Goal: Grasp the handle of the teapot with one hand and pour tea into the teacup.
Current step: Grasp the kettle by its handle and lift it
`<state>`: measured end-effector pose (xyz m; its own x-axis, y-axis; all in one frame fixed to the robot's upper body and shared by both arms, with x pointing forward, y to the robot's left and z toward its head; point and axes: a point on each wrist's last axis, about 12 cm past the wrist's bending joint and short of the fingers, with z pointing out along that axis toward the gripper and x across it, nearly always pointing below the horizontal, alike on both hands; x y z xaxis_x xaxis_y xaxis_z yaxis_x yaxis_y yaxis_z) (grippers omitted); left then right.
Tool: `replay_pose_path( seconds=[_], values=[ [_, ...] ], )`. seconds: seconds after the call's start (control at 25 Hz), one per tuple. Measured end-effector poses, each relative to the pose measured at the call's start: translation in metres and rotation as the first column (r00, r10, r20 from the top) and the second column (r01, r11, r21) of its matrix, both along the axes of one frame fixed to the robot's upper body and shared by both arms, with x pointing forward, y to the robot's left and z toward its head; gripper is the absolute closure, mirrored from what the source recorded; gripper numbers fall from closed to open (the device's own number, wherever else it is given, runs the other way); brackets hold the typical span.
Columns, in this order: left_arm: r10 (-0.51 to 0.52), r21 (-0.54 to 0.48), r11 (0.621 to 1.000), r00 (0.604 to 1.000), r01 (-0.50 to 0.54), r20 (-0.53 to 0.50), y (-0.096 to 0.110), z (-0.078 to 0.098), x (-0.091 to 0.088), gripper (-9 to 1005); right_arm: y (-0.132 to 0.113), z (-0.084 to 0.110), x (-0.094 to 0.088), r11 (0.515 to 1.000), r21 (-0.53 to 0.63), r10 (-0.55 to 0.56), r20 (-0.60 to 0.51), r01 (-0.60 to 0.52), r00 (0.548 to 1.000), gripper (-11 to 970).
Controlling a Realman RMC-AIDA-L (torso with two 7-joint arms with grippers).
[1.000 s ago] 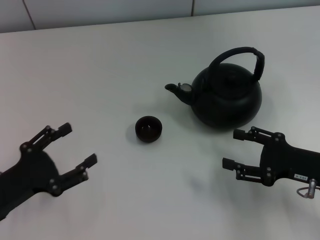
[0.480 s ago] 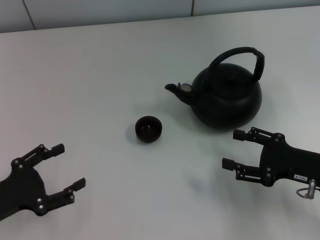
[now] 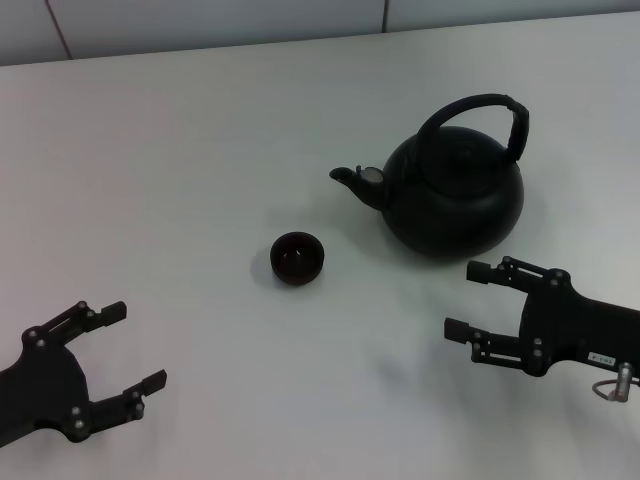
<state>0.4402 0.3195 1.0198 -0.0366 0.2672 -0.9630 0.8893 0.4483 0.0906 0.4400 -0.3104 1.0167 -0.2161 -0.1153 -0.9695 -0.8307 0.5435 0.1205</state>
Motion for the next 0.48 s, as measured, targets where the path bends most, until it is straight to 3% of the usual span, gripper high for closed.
replay_pose_path(
  seconds=[0.24, 0.48],
  values=[
    [0.000, -0.005, 1.000, 1.000, 0.000, 0.000, -0.002, 0.000, 0.000, 133, 0.004, -0.003, -0.008, 0.999, 0.029, -0.017, 0.035, 0.016, 0.999, 170],
    [0.004, -0.015, 1.000, 1.000, -0.004, 0.000, -0.003, 0.001, 0.001, 133, 0.007, -0.004, -0.015, 0.977, 0.132, -0.188, 0.136, 0.170, 0.973, 170]
  ],
)
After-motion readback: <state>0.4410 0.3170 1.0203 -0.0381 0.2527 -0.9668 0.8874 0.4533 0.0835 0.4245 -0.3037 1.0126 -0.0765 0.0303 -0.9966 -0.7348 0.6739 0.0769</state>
